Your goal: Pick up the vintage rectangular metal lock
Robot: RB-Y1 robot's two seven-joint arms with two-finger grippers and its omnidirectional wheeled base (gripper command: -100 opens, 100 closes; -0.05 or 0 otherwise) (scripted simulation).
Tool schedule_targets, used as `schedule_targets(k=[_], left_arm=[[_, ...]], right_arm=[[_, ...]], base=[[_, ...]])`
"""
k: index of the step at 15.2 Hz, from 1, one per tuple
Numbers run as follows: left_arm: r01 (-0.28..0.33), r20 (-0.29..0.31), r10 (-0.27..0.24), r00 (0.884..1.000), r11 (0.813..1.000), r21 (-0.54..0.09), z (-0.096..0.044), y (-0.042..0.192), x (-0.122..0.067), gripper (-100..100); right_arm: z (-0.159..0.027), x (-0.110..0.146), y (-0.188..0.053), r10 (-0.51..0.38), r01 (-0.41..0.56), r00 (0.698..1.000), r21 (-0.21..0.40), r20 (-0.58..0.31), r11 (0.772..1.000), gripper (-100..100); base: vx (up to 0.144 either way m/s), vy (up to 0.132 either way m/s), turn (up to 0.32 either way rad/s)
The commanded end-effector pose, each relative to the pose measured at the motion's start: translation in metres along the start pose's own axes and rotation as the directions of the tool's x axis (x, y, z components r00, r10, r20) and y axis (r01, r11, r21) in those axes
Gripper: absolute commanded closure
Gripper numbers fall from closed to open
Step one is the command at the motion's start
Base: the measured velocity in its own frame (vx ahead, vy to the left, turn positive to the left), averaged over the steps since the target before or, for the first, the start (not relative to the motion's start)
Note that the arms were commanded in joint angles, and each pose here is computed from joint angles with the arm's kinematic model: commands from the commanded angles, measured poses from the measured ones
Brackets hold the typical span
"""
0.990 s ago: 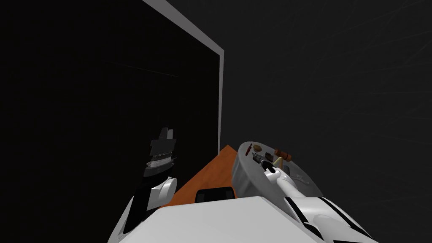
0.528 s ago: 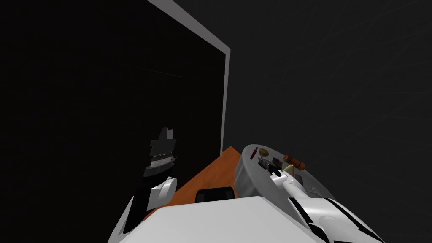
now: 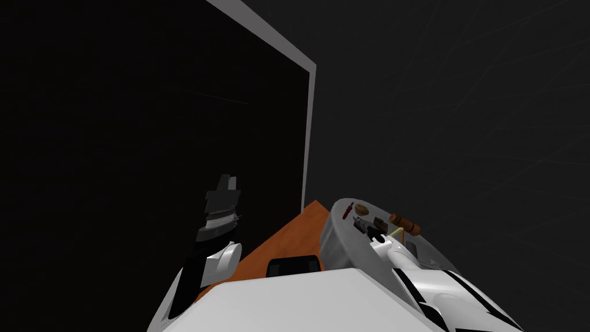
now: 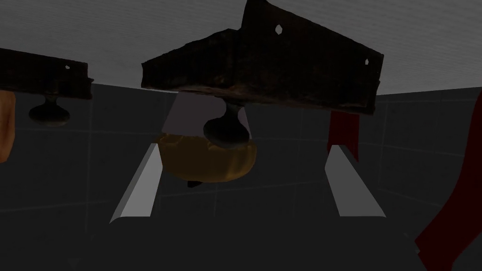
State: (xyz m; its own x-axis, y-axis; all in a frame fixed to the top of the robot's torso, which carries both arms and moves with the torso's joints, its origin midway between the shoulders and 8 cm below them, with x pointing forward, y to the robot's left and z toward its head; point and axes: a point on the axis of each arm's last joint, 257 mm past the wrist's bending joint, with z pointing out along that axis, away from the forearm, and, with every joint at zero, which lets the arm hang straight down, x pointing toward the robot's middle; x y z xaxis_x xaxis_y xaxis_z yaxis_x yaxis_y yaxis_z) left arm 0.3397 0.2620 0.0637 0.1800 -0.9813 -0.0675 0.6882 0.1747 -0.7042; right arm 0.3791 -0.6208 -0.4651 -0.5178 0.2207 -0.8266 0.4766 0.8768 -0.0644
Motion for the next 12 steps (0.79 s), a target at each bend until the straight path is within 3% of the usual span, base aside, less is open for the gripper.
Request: schedule_targets(k=[1,10,12], left_arm=[[0.000,0.000,0.000,1.000,1.000,0.000,0.000,0.000,0.000,0],[0.000,0.000,0.000,1.000,1.000,0.000,0.000,0.000,0.000,0],[0.000,0.000,0.000,1.000,1.000,0.000,0.000,0.000,0.000,0]], right_arm=[[0.002,0.003,0.015,-0.003,0.003,1.000,-0.017,-0.004,1.000,-100],[0.002,0.008,0.059,-0.005,0.005,1.000,-0.046,-0.007,0.999,-100],[0.002,0.008,0.059,-0.022,0.021,1.000,-0.047,-0.007,0.999,-100]], base=[[0.002,-0.046,-0.039],[0.008,-0.052,-0.042],[0.007,-0.046,-0.032]])
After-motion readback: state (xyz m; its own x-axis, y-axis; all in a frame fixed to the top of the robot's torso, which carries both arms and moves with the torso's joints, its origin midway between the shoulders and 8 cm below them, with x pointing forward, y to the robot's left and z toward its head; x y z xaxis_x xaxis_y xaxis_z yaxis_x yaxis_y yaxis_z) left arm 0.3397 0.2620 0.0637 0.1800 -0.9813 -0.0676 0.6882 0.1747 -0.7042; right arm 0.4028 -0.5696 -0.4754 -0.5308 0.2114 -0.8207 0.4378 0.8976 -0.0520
